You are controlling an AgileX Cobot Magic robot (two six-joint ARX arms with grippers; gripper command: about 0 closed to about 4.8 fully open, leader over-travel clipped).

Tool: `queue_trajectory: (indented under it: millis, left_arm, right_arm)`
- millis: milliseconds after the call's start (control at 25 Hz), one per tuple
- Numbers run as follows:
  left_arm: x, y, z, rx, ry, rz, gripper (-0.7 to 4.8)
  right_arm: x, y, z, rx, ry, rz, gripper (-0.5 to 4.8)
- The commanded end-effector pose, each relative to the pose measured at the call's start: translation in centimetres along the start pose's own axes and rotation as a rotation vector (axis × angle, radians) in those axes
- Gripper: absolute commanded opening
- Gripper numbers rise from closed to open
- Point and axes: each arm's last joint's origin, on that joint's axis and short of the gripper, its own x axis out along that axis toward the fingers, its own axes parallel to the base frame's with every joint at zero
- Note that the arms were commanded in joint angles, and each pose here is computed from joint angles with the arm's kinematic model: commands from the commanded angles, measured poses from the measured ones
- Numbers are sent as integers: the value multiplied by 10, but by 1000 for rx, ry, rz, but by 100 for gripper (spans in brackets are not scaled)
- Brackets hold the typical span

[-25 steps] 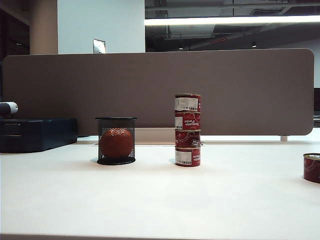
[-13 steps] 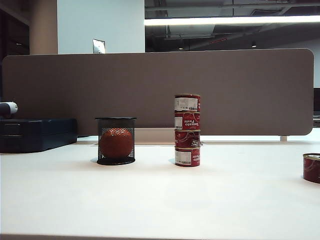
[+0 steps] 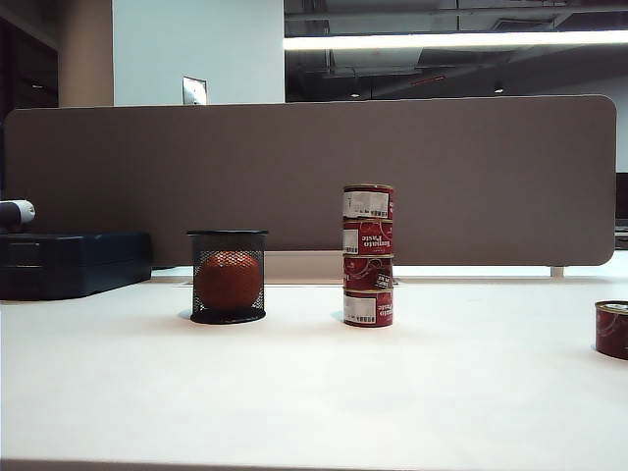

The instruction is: Take a can of tomato sauce from the stacked ones and place it on the table.

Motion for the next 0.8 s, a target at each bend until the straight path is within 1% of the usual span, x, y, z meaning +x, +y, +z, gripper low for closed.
queue_trajectory:
  millis: [40,799]
  left_arm:
    - [0,0,2,-2,-14,5,-5]
    - [0,0,2,-2,-14,4,-5]
  right_arm:
    - [0,0,2,-6,-18,-4,-6]
    - [0,0,1,-2,-9,-4,-5]
